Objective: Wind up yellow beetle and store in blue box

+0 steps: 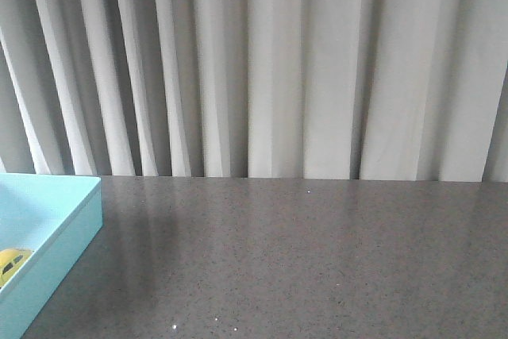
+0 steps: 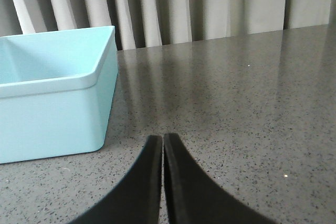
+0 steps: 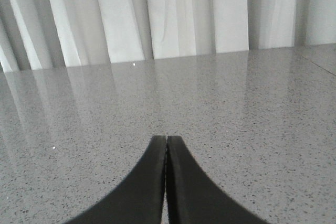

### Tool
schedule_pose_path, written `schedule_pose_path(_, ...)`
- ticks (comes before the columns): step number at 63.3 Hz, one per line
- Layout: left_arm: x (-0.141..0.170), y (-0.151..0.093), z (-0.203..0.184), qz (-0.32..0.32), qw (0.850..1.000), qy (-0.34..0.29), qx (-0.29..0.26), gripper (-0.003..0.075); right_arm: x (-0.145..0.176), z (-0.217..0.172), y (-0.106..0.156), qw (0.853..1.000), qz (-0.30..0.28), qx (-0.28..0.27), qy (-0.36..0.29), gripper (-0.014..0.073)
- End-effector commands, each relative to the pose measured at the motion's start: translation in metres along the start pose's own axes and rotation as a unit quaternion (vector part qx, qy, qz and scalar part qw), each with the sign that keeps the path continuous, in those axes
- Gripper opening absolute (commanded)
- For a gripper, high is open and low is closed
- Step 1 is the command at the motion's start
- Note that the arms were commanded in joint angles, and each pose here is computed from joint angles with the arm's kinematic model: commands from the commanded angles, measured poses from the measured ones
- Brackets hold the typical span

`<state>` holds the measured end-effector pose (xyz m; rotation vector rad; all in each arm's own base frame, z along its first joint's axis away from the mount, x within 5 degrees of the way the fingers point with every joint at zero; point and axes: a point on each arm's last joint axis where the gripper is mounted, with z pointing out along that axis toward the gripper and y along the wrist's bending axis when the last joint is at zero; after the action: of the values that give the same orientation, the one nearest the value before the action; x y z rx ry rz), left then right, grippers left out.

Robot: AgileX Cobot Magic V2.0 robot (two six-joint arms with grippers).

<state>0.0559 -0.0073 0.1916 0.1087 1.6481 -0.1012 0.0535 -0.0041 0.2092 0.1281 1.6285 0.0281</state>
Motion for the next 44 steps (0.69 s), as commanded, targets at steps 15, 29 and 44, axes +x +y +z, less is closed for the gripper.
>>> schedule_pose_path(15, -0.011, 0.0, -0.002, -0.005, 0.999, -0.052, 0.001, -0.0005, 0.004, 0.002, 0.002, 0.997, 0.003, -0.018, -0.076, -0.0007)
schedule_pose_path(29, -0.011, 0.0, -0.002, -0.005, 0.999, -0.052, 0.001, -0.0005, 0.004, 0.003, 0.002, 0.997, 0.002, -0.017, -0.074, -0.0007)
schedule_pose_path(44, -0.011, 0.0, -0.002, -0.005, 0.999, -0.052, 0.001, -0.0005, 0.004, 0.003, 0.002, 0.997, -0.032, -0.02, -0.074, -0.0007)
